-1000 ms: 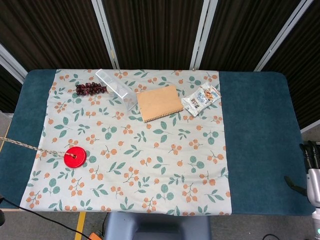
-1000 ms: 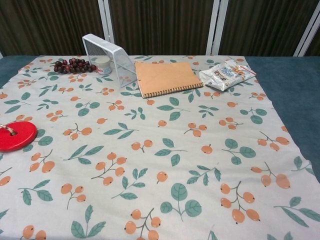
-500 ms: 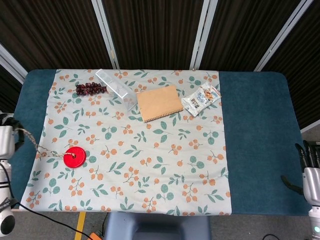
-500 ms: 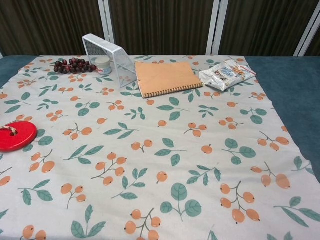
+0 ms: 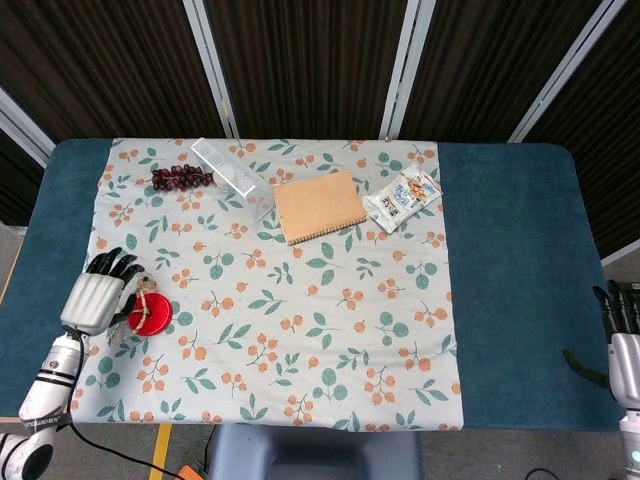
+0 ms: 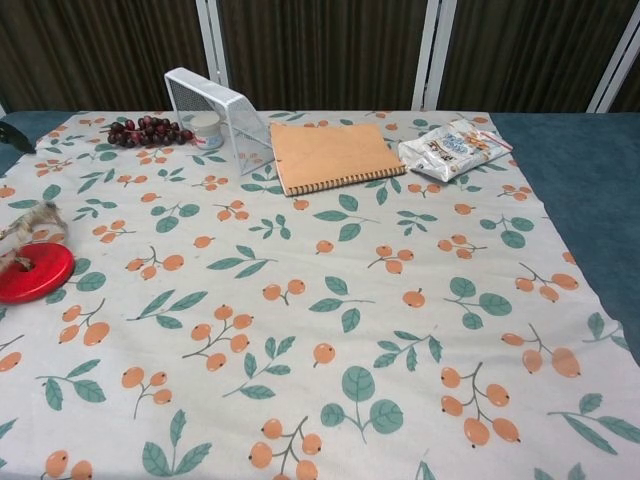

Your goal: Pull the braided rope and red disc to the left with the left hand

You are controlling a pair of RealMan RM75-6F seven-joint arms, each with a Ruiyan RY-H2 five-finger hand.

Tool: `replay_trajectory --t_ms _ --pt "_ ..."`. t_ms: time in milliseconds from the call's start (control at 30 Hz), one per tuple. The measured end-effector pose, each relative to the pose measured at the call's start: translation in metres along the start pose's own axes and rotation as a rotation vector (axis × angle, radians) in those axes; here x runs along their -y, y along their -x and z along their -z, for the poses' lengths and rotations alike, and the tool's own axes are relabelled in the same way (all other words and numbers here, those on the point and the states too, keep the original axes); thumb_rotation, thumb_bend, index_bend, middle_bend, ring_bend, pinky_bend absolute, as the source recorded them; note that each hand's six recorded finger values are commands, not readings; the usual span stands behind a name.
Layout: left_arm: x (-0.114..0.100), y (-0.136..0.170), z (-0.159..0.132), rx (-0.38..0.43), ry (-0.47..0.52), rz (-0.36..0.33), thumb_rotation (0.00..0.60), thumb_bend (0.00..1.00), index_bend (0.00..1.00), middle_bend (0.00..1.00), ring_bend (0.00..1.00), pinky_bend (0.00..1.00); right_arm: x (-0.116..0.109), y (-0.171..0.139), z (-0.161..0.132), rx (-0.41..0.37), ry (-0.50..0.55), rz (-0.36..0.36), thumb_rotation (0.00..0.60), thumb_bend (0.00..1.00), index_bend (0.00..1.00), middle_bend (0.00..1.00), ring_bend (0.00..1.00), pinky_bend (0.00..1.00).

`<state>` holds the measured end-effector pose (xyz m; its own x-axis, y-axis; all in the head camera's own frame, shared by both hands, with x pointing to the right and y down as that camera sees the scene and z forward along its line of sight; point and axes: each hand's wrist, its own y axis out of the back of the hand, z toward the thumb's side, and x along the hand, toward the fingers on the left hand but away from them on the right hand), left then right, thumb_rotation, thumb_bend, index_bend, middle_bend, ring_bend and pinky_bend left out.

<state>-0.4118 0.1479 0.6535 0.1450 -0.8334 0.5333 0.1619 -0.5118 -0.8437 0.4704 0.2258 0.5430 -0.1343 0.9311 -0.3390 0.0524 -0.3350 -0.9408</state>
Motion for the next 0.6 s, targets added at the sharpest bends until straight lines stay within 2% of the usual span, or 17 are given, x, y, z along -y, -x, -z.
replay_trajectory --t_ms 100,200,300,467,600 --pt "0.003 0.004 0.013 -0.059 -0.020 0.053 0.600 0.39 0.00 0.00 0.00 0.04 0.000 0.000 0.000 -0.003 0.002 0.002 0.600 0.29 0.00 0.00 0.00 0.00" --pt "-0.002 0.013 0.026 -0.107 -0.026 0.061 0.600 0.45 0.00 0.00 0.00 0.04 -0.001 -0.001 0.000 -0.006 0.007 0.007 0.600 0.29 0.00 0.00 0.00 0.00" --pt "-0.006 0.024 0.035 -0.147 0.027 0.029 0.600 0.53 0.00 0.00 0.00 0.04 -0.003 -0.005 0.001 -0.011 0.016 0.012 0.600 0.29 0.00 0.00 0.00 0.00" --pt "-0.016 0.061 0.052 -0.201 0.104 -0.088 0.600 0.53 0.00 0.00 0.00 0.04 -0.004 -0.011 0.006 -0.006 0.017 0.014 0.600 0.29 0.00 0.00 0.00 0.00" --pt "-0.014 0.098 0.057 -0.214 0.139 -0.147 0.600 0.53 0.00 0.00 0.00 0.04 0.000 -0.014 0.010 0.003 0.022 0.008 0.600 0.29 0.00 0.00 0.00 0.00"
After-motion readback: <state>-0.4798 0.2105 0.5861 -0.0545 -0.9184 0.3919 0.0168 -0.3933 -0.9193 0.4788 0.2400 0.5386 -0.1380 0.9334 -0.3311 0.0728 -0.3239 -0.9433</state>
